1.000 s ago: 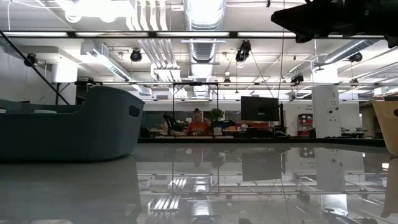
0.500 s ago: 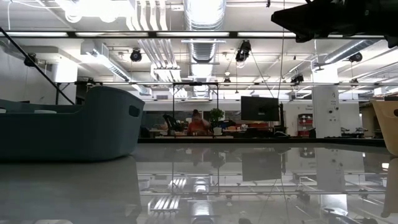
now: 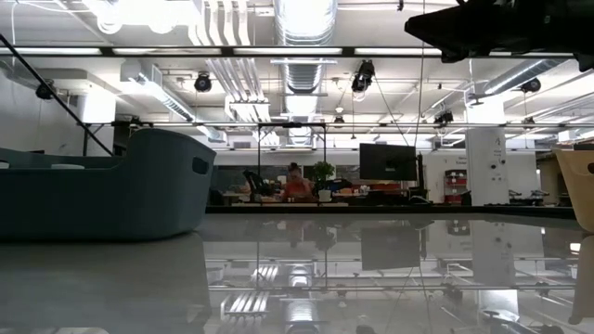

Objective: Pick and place medicine bottles into bin by pill shape (circle, oval)
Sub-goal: Put the blue bottled capsules into the yellow bin

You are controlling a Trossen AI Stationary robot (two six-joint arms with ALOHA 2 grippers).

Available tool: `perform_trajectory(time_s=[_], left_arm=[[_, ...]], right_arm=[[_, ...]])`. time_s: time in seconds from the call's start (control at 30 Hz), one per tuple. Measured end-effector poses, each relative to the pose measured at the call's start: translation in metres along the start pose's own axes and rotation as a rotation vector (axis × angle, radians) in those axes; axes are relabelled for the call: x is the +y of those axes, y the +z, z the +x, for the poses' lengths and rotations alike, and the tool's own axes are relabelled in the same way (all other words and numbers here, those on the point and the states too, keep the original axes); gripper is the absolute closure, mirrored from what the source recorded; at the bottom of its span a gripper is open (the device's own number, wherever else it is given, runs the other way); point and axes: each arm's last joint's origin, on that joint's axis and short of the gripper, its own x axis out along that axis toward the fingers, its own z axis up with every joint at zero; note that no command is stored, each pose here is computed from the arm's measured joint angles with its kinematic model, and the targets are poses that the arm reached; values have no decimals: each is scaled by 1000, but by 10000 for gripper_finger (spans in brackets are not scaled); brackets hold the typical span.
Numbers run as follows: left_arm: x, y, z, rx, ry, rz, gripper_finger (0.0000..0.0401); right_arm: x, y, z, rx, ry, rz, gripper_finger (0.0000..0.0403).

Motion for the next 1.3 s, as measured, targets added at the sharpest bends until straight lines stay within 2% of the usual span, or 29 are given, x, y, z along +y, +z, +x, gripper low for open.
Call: perform_trajectory(time_s=[0.1, 0.33, 0.47, 0.67, 0.87, 1.17, 1.3], left_arm=[[1, -3, 4, -21, -27, -23, 213], [3, -4, 7, -74, -15, -27, 238], [5, -5, 9, -121, 1, -27, 241], [8, -9, 14, -146, -38, -60, 242], [7, -8, 14, -159, -41, -12, 244], [7, -8, 14, -159, -42, -10, 305], [7, -8, 14, -159, -42, -10, 321]], right_arm=[[0, 0, 0, 0, 0, 0, 335], [0, 0, 0, -1, -1, -1, 335], [0, 0, 0, -1, -1, -1, 335], [0, 0, 0, -1, -1, -2, 335], [0, 0, 0, -1, -1, -3, 335], [0, 0, 0, -1, -1, -3, 335], [0, 0, 0, -1, -1, -3, 335]])
